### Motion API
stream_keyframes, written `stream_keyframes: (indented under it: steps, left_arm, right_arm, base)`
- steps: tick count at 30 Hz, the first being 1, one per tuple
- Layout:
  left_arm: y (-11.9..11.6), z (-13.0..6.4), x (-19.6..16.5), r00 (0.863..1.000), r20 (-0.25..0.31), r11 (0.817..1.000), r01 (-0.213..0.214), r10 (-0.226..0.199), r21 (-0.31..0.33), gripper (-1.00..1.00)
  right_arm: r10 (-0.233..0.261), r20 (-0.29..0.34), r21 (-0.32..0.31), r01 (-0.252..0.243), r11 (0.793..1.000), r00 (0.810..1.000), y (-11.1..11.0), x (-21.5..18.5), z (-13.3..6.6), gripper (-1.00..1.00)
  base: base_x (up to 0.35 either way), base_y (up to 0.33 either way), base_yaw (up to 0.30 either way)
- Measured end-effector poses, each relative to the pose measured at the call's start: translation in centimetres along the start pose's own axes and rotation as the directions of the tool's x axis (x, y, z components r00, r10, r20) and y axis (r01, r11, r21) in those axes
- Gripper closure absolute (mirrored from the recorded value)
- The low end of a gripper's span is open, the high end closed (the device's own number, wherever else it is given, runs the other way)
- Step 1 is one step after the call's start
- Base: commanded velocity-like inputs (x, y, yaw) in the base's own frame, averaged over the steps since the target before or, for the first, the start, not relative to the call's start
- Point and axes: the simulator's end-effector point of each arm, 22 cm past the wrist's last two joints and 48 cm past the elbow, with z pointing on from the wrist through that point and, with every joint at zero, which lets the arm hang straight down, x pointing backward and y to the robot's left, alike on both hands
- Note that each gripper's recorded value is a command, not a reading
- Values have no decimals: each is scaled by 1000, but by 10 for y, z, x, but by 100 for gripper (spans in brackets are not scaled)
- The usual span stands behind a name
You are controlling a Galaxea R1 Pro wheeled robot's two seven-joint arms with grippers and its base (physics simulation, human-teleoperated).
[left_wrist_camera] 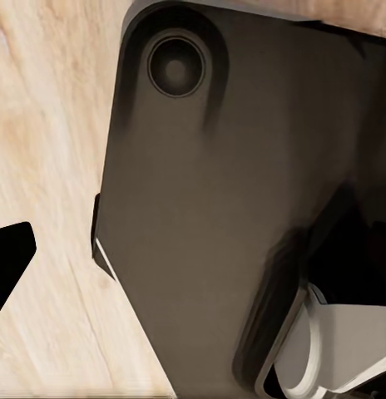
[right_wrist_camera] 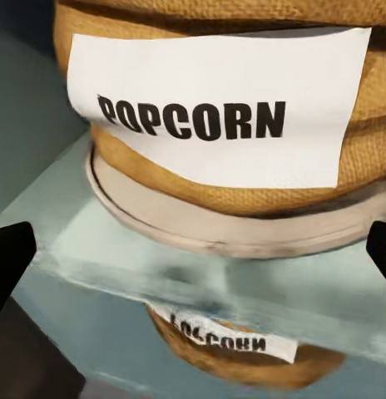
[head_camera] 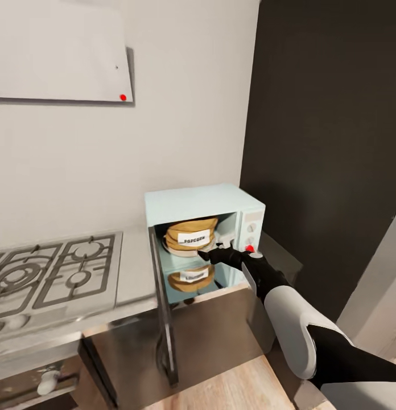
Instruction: In the kitchen, take the popcorn bag from the countertop, put it into the microwave, and heat it until the popcorn is cooked so the cooked popcorn ends up inside the bag.
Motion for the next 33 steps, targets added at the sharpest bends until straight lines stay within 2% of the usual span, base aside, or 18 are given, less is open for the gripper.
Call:
stream_keyframes:
  steps: [5, 8, 12, 14, 16, 17, 19, 21, 22, 24, 26, 27, 28, 29, 30, 31, 32, 33]
  left_arm:
    - [-2, 0, 0, 1000, 0, 1000, -1, 1, 3, -100]
    - [-2, 0, 0, 1000, 0, 1000, -5, 5, 3, -100]
    - [-2, 0, 0, 1000, 0, 1000, -5, 5, 3, -100]
    - [-2, 0, 0, 1000, 0, 1000, -5, 5, 3, -100]
    - [-2, 0, 0, 1000, 0, 1000, -5, 5, 3, -100]
    - [-2, 0, 0, 1000, -1, 1000, -7, 7, 4, -100]
    - [-2, 0, 0, 1000, 0, 1000, -8, 8, 4, -100]
    - [-2, 0, 0, 1000, 0, 1000, -9, 9, 4, -100]
    - [-2, 0, 0, 1000, 0, 1000, -10, 10, 4, -100]
    - [-2, 0, 0, 1000, 0, 1000, -11, 11, 4, -100]
    - [-2, 0, 0, 1000, 1, 1000, -10, 10, 5, -100]
    - [-1, 0, 0, 1000, 1, 1000, -8, 8, 4, -100]
    - [-1, 0, 0, 1000, 0, 1000, -7, 7, 3, -100]
    - [-1, 0, 0, 1000, 1, 1000, -6, 6, 3, -100]
    - [-1, 0, 0, 1000, 2, 1000, -5, 5, 3, -100]
    - [-1, 0, 0, 1000, 2, 1000, -4, 4, 3, -100]
    - [-1, 0, 0, 1000, 2, 1000, -2, 2, 3, -100]
    - [-1, 0, 0, 1000, 2, 1000, -2, 2, 3, -100]
  right_arm:
    - [7, -6, 11, -7, 1000, 1000, -7, 2, -3, -100]
    - [31, -58, 43, -29, 999, 998, -28, 14, -12, -100]
    - [74, -123, 66, -66, 996, 990, -40, 29, -19, -100]
    - [79, -139, 91, -67, 994, 987, -57, 36, -28, -100]
    - [94, -171, 134, -71, 988, 981, -88, 53, -46, -100]
    - [133, -236, 160, -97, 982, 963, -106, 90, -62, -100]
    - [186, -304, 182, -134, 974, 934, -117, 131, -80, -100]
    - [257, -397, 211, -185, 960, 881, -121, 190, -105, -100]
    - [285, -424, 230, -202, 952, 860, -123, 209, -116, -100]
    - [310, -448, 261, -209, 942, 839, -128, 227, -128, -100]
    - [336, -485, 292, -212, 933, 807, -126, 260, -143, -100]
    - [370, -524, 332, -217, 918, 767, -119, 303, -164, -100]
    - [394, -579, 355, -215, 910, 714, -102, 355, -188, -100]
    - [404, -592, 379, -201, 903, 697, -99, 372, -198, -100]
    - [420, -619, 418, -174, 892, 664, -93, 403, -217, -100]
    - [438, -653, 458, -138, 878, 618, -82, 442, -245, -100]
    - [450, -674, 489, -102, 866, 586, -75, 468, -266, -100]
    - [458, -685, 505, -85, 859, 567, -70, 482, -278, -100]
  base:
    - [-337, 0, 0]
    - [-337, 0, 0]
    - [-337, 0, 0]
    - [-328, 0, 0]
    - [-293, 0, 0]
    - [-268, 0, 0]
    - [-251, 0, 0]
    - [-197, 0, 0]
    - [-152, 0, 0]
    - [-98, 0, 0]
    - [-29, 0, 0]
    - [-9, 0, 0]
    - [-6, 0, 0]
    - [-3, 0, 0]
    - [-2, 0, 0]
    - [0, 0, 0]
    - [0, 0, 0]
    - [0, 0, 0]
